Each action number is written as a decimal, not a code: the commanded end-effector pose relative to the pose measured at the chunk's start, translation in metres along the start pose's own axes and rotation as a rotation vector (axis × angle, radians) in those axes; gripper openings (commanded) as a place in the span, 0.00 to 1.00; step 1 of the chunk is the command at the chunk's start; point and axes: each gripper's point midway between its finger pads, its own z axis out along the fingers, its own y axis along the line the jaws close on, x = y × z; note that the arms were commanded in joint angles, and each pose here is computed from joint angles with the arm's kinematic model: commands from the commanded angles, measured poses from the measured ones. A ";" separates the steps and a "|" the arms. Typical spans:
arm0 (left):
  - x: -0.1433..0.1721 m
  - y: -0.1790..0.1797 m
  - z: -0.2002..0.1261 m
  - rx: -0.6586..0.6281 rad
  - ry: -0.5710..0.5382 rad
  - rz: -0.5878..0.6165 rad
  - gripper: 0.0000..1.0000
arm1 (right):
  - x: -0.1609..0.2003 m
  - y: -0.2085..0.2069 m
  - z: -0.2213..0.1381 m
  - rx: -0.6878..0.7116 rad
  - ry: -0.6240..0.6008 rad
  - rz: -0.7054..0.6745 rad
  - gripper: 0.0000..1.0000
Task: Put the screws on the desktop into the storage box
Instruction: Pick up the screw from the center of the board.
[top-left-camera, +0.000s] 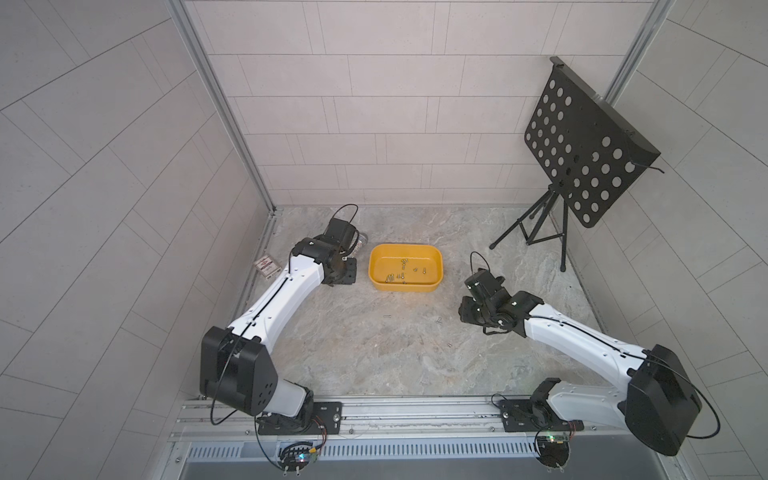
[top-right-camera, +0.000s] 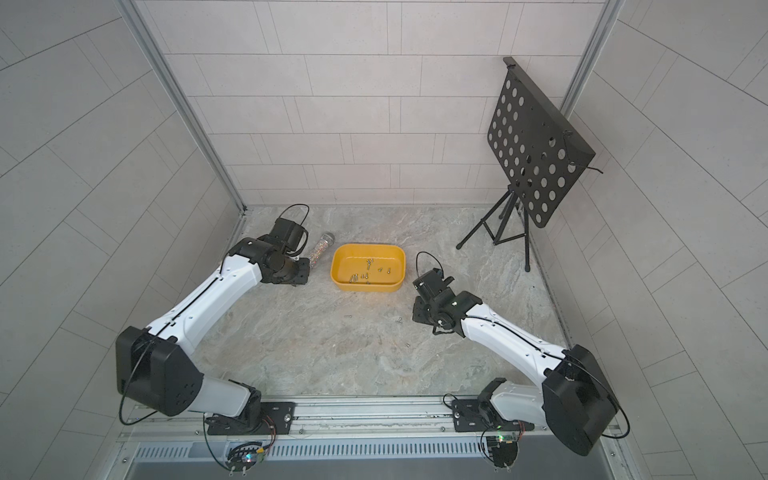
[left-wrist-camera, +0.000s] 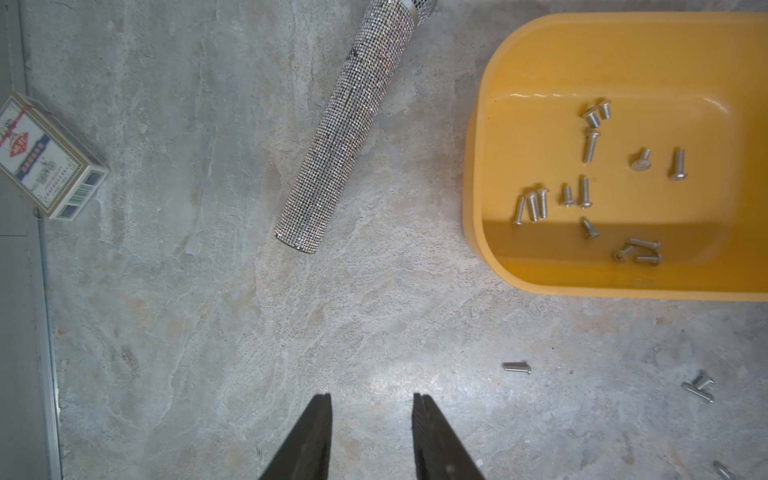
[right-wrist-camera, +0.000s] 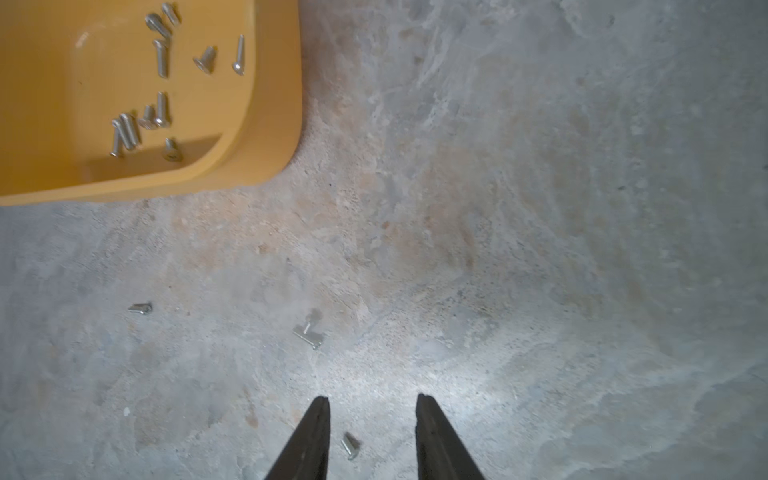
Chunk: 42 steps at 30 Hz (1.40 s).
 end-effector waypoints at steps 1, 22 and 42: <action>0.004 0.003 0.004 -0.004 0.012 0.002 0.39 | 0.033 -0.025 0.000 0.130 0.170 -0.115 0.39; 0.007 0.004 0.014 -0.018 0.045 0.006 0.39 | 0.083 0.025 0.028 0.083 0.415 -0.471 0.39; 0.009 0.005 0.014 -0.025 0.050 0.010 0.39 | 0.090 0.023 0.038 0.155 0.525 -0.499 0.37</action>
